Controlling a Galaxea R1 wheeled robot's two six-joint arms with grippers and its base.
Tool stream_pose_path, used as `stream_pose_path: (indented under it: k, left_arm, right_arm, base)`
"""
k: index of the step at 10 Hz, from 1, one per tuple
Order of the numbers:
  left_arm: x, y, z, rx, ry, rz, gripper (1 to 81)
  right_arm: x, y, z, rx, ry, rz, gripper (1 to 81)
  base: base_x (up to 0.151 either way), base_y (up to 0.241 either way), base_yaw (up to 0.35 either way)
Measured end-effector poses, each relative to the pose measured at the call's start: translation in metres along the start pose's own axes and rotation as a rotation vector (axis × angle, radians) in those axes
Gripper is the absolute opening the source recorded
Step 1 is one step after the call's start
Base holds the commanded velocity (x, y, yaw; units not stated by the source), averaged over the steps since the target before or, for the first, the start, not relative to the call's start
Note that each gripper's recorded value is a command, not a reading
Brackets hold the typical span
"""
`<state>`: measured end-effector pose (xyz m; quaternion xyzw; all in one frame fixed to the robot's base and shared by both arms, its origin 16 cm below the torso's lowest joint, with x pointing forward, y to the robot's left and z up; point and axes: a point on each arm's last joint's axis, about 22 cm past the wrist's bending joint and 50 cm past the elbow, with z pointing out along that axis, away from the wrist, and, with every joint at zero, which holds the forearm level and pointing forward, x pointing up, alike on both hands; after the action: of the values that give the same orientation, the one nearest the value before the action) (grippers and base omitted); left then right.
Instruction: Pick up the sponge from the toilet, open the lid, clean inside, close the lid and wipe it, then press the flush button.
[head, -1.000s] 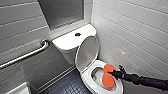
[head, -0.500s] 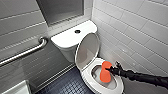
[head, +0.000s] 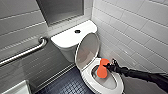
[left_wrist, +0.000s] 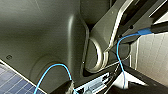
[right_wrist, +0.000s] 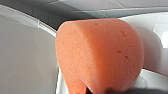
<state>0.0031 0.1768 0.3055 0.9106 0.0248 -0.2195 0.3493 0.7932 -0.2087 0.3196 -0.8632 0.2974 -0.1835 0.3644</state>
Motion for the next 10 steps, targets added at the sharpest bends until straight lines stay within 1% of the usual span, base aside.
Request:
stream_pose_path:
  k: [4,6,8,10]
  left_arm:
    - [-0.006,0.001,0.0,0.0,-0.002,-0.017,81.1]
    - [-0.01,0.001,-0.001,0.0,-0.007,-0.022,81.1]
    - [-0.009,0.001,-0.001,0.001,-0.003,-0.023,81.1]
    - [-0.011,0.001,-0.001,0.0,-0.005,-0.024,81.1]
  right_arm:
    - [0.013,0.0,0.03,-0.034,0.053,0.128,1.0]
    - [0.012,0.019,0.034,-0.069,0.073,0.194,1.0]
    - [0.007,0.032,0.035,-0.082,0.099,0.24,1.0]
    - [0.003,0.037,0.032,-0.077,0.116,0.262,1.0]
  base:
    - [0.0,0.0,0.0]
    - [0.0,0.0,0.0]
    - [0.0,0.0,0.0]
    - [0.0,0.0,0.0]
